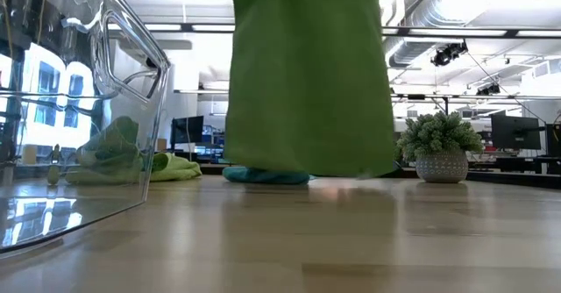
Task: Roll microfiber towels into tight, uniform cylinder then place into a basket
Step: Roll the green microfiber cloth
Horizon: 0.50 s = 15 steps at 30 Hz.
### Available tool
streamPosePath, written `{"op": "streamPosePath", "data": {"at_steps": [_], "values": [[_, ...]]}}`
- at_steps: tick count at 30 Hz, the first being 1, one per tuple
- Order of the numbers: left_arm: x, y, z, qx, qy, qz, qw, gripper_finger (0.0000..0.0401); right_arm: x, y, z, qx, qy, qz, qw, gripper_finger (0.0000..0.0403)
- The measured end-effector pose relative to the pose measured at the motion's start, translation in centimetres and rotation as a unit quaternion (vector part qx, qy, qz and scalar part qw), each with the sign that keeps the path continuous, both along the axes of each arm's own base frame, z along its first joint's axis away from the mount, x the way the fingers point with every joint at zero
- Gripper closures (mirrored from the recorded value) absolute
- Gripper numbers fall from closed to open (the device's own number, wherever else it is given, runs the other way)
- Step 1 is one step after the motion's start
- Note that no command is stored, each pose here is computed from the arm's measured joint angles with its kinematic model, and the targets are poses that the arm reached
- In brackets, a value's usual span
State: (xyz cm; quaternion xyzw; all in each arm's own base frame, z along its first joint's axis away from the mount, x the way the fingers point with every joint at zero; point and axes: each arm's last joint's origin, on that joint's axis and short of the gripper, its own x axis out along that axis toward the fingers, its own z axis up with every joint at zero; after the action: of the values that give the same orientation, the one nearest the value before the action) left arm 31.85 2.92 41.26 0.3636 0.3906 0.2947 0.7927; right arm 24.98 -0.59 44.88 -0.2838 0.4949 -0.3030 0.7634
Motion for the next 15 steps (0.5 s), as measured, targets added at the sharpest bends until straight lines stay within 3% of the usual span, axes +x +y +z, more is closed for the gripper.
{"op": "streamPosePath", "data": {"at_steps": [9, 12, 15], "values": [[0.8, 3.1, 1.9, 0.075, -0.057, 0.055, 0.994, 0.0401, -0.1, -2.7, 0.4, -0.088, 0.047, -0.044, 0.994, 0.0403], [0.9, 2.2, 2.0, 0.082, -0.058, 0.045, 0.994, 0.0401, -0.1, -2.3, 0.5, -0.103, 0.049, -0.041, 0.993, 0.0403], [0.9, 0.2, 1.3, 0.068, -0.035, 0.024, 0.997, 0.0401, -0.2, -0.8, 0.3, -0.080, 0.038, -0.015, 0.996, 0.0403]]}}
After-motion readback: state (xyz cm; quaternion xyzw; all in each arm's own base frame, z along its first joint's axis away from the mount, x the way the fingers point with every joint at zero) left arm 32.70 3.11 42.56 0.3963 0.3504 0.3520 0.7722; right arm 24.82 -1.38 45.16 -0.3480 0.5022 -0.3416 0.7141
